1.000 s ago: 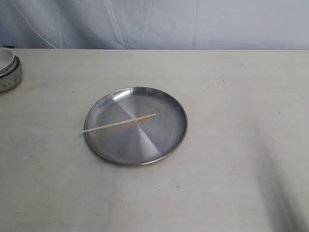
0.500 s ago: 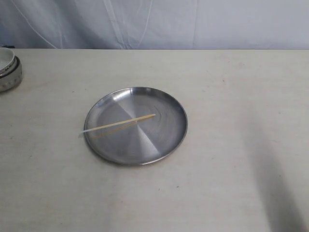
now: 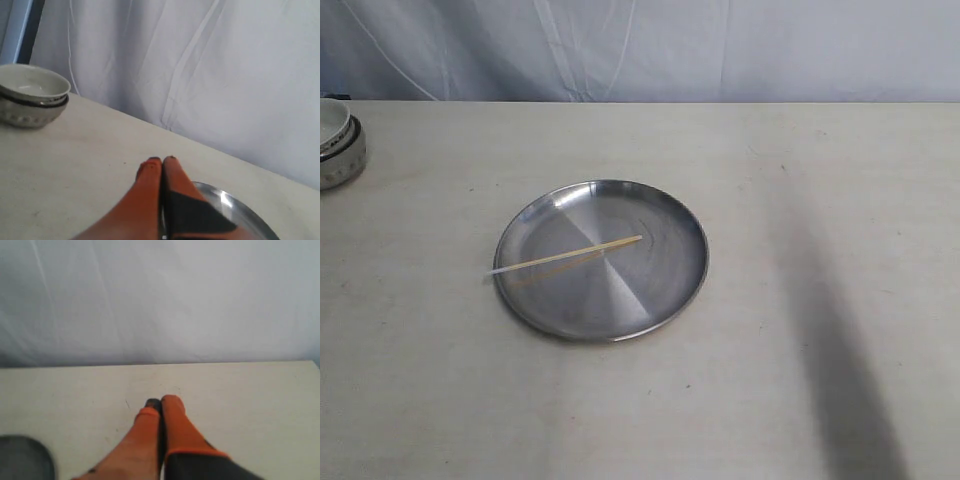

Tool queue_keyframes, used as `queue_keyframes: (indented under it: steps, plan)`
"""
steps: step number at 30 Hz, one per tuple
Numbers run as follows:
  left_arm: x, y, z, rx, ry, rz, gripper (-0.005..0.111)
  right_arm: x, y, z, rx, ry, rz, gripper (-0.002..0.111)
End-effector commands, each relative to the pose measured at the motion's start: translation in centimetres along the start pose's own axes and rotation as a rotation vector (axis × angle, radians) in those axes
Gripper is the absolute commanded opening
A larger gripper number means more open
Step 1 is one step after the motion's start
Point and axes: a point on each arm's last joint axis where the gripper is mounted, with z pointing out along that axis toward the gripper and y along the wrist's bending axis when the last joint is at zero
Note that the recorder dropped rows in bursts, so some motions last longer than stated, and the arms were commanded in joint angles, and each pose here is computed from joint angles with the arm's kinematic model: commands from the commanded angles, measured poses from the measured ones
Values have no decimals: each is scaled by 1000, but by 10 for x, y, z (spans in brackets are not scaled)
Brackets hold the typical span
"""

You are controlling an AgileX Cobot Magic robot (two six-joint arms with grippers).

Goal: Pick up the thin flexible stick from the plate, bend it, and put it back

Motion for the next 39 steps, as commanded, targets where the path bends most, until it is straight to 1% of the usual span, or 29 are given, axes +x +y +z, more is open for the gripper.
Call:
queue_keyframes:
  steps: [1, 3, 5, 7, 10, 11, 13, 17, 20, 23, 27, 31, 36, 39]
  plan:
    - [3, -1, 0, 10, 23, -122, 0, -22, 25, 63, -171, 137, -287, -1]
    - [3, -1, 0, 13, 29, -153, 0, -24, 41, 88, -242, 194, -376, 2]
    - [4, -1, 0, 13, 32, -162, 0, -21, 59, 115, -311, 264, -419, 10]
    - [4, -1, 0, 14, 38, -174, 0, -15, 81, 138, -386, 330, -461, 23]
    - [5, -1, 0, 13, 53, -187, 0, -6, 114, 164, -481, 390, -539, 40]
    - [6, -1, 0, 14, 56, -201, 0, -2, 126, 172, -506, 409, -561, 44]
    - [6, -2, 0, 15, 65, -221, 0, 8, 145, 186, -543, 451, -620, 48]
    - [7, -2, -1, 20, 77, -268, 0, 35, 181, 210, -602, 564, -808, 48]
    - [8, -2, -1, 20, 79, -270, 0, 51, 206, 219, -681, 589, -978, 48]
    - [8, -2, -1, 20, 81, -270, 0, 62, 231, 224, -735, 572, -1048, 48]
    - [8, -2, -1, 21, 86, -269, 0, 78, 255, 226, -787, 610, -1088, 48]
    - [8, -2, -1, 21, 88, -269, 0, 97, 273, 227, -852, 675, -1083, 48]
    - [9, -3, -1, 20, 94, -274, 0, 116, 285, 237, -901, 707, -1084, 48]
    - [9, -3, -1, 22, 97, -286, 0, 123, 288, 245, -907, 734, -1092, 48]
